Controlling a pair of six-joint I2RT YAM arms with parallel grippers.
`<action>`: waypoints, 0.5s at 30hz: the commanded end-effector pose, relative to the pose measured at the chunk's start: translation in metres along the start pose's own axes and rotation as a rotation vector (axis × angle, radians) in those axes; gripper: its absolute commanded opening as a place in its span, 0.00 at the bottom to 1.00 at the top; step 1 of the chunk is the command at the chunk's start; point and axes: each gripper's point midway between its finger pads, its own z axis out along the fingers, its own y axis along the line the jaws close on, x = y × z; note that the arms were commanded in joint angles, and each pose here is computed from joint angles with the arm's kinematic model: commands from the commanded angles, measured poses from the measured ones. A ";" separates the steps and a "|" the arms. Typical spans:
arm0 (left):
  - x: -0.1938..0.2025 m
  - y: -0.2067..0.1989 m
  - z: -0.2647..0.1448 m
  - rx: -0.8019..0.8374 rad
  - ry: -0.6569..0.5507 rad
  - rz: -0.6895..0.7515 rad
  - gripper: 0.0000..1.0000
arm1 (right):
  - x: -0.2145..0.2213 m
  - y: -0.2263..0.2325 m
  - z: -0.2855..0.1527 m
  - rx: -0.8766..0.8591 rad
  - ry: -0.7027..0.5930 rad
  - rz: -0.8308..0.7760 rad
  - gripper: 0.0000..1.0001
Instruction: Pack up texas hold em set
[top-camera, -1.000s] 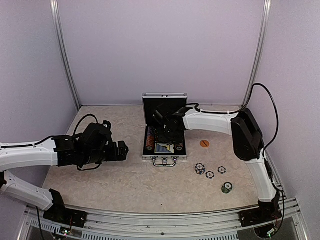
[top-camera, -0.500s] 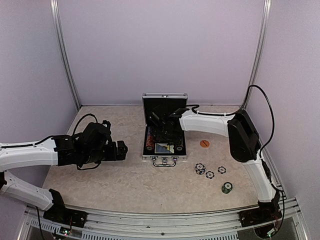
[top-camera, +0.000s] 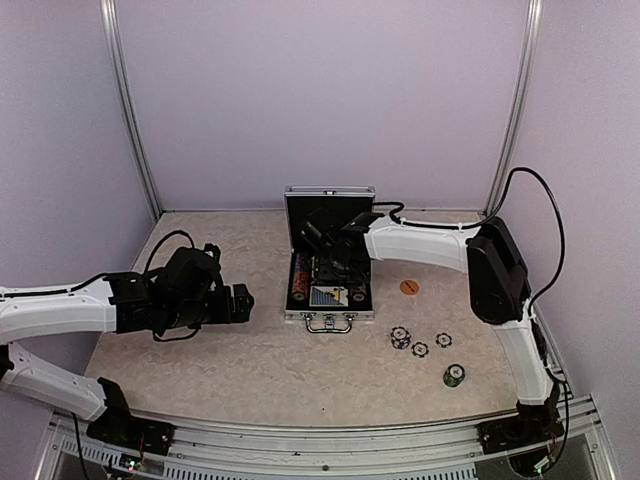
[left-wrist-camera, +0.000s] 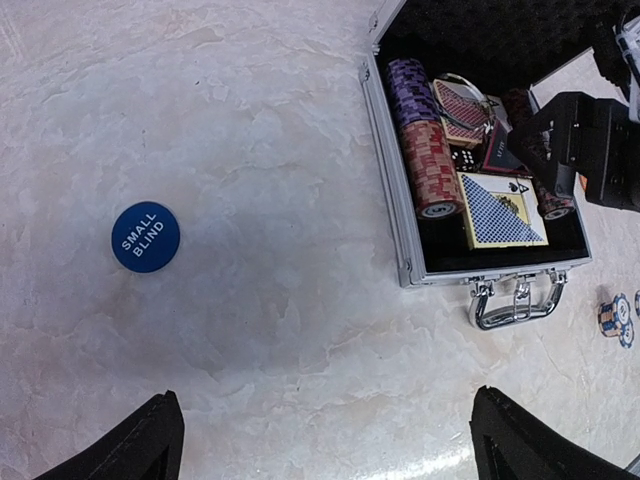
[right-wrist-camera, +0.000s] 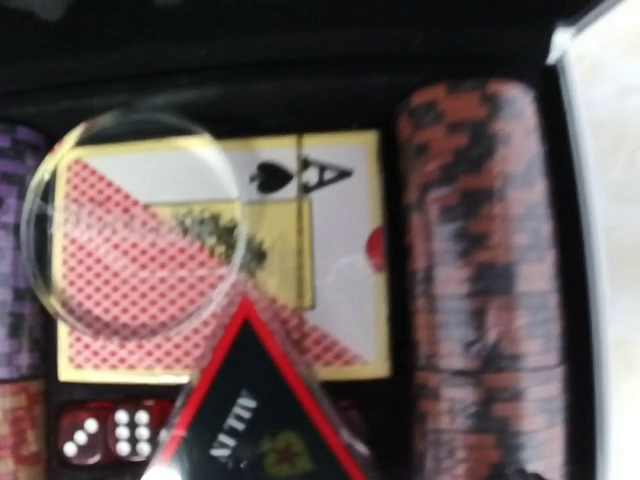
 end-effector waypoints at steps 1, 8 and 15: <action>-0.004 0.002 -0.003 0.009 -0.019 -0.010 0.99 | -0.015 -0.003 -0.025 0.010 -0.065 -0.120 0.80; -0.004 0.007 -0.007 0.002 -0.028 -0.025 0.99 | -0.012 0.004 -0.030 -0.019 -0.093 -0.357 0.76; 0.001 0.010 -0.008 0.002 -0.023 -0.043 0.99 | -0.006 0.020 -0.035 -0.139 -0.114 -0.543 0.56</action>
